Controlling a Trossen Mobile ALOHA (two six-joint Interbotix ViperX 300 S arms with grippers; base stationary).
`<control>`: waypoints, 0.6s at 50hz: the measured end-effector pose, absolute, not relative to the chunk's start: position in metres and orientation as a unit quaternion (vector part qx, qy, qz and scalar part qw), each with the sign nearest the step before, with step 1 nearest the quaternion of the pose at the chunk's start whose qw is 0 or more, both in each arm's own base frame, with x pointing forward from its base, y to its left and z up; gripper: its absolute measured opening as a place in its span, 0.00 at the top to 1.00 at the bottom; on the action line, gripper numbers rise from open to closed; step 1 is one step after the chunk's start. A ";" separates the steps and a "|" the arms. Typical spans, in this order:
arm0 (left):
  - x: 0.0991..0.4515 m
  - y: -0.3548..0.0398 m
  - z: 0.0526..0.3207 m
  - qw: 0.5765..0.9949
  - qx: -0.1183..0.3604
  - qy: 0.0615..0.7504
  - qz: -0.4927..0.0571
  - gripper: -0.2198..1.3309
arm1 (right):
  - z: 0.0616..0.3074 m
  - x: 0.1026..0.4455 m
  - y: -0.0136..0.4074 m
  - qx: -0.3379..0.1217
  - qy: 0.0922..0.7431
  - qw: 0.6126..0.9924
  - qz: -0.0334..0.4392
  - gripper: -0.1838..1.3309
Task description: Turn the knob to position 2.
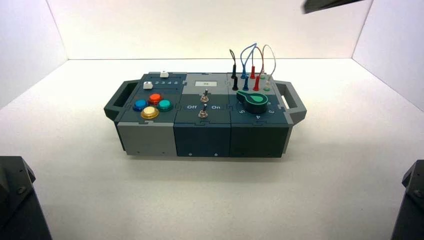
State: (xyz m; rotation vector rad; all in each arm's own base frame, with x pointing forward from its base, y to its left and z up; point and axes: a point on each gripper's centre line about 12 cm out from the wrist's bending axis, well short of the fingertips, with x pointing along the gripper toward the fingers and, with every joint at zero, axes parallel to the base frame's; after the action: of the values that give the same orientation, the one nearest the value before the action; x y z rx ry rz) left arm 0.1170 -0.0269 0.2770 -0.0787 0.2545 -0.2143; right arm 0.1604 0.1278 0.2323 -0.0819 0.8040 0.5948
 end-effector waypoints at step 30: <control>0.117 -0.027 0.277 0.986 -0.039 0.126 -0.107 0.97 | 0.161 0.218 0.206 -0.104 0.533 0.791 0.281 0.97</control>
State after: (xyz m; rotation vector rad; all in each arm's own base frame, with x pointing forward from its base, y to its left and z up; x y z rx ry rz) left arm 0.1171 -0.0269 0.2771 -0.0789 0.2530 -0.2142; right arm 0.2182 0.2059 0.1611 -0.2232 1.1468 0.6057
